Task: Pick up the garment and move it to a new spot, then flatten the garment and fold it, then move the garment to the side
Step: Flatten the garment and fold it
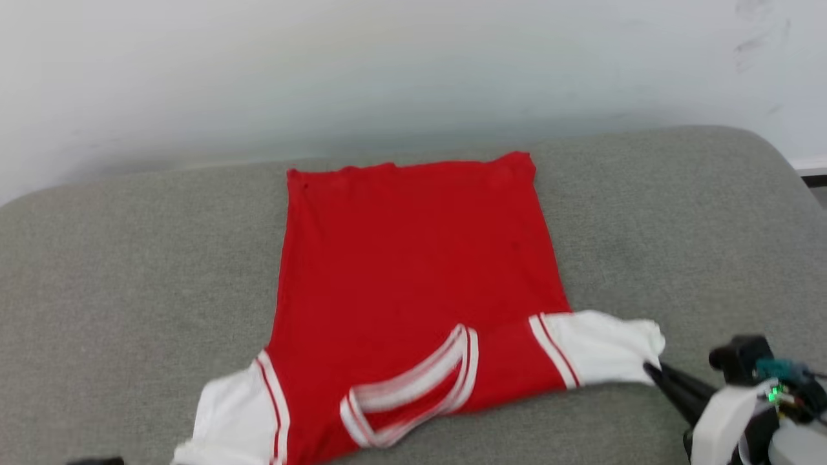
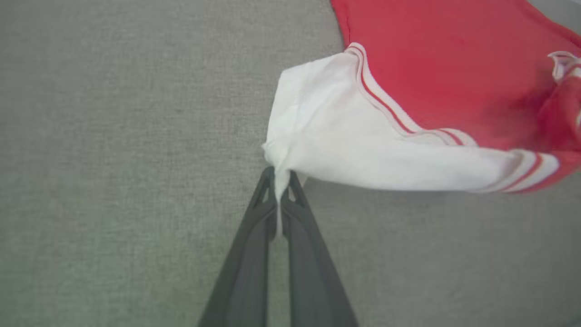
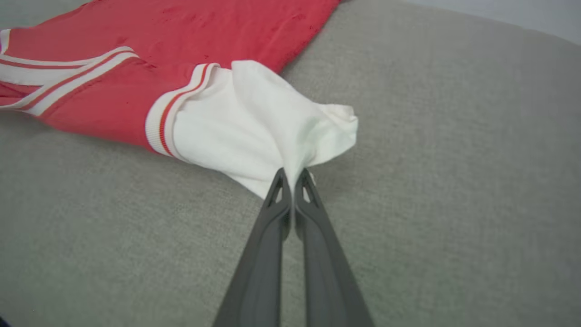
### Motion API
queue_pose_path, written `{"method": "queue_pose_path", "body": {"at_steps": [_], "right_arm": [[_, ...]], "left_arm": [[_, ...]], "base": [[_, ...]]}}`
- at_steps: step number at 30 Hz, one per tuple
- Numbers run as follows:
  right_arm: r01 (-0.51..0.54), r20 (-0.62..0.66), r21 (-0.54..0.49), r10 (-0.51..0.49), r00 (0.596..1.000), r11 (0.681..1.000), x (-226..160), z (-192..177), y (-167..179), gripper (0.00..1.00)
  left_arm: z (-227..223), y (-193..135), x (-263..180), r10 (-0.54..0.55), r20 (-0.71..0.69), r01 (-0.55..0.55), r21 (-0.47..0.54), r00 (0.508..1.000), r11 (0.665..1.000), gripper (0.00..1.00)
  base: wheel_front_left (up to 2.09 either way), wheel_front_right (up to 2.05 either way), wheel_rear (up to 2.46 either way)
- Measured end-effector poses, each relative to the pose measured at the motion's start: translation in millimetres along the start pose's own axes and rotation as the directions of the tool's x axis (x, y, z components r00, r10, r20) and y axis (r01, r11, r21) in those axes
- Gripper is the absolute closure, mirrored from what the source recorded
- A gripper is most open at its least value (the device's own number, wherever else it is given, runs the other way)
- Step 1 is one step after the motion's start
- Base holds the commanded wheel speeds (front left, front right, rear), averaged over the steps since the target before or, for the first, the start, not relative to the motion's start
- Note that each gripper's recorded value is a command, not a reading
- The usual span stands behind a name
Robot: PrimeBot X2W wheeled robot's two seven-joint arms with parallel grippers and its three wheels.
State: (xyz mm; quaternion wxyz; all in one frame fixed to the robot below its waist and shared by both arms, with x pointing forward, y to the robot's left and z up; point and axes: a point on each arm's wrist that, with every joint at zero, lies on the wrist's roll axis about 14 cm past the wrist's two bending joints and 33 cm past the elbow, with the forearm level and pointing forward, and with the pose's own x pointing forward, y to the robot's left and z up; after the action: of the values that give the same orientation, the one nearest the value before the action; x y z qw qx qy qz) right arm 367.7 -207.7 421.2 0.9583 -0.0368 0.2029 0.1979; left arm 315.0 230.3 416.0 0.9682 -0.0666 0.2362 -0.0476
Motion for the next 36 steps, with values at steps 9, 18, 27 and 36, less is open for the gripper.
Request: {"method": "queue_pose_path", "body": {"at_steps": [9, 18, 27, 36], "right_arm": [[0.009, -0.116, 0.084, 0.001, 0.993, 0.996, -47.1, -67.9, 18.5, 1.00], [0.030, -0.072, 0.061, -0.025, 0.997, 0.998, -38.7, -52.4, 10.8, 0.00], [0.125, 0.216, -0.098, -0.101, 0.971, 0.987, -12.3, 77.3, -47.4, 0.00], [0.088, 0.157, -0.263, -0.047, 0.987, 0.961, 53.7, 186.3, -55.0, 0.00]], "left_arm": [[-41.6, 3.8, -34.4, 0.058, -0.054, -0.061, -0.058, 0.997, 0.996, 1.00], [-35.7, -5.9, -32.1, 0.034, -0.016, -0.034, -0.041, 0.999, 0.999, 1.00], [-7.7, -17.3, -19.2, 0.015, 0.067, -0.015, -0.004, 0.998, 1.000, 1.00], [21.2, -23.4, 5.1, -0.001, 0.129, -0.005, 0.043, 0.992, 0.999, 1.00]], "base": [[0.00, 0.00, 0.00], [0.00, 0.00, 0.00], [0.00, 0.00, 0.00], [0.00, 0.00, 0.00]]}}
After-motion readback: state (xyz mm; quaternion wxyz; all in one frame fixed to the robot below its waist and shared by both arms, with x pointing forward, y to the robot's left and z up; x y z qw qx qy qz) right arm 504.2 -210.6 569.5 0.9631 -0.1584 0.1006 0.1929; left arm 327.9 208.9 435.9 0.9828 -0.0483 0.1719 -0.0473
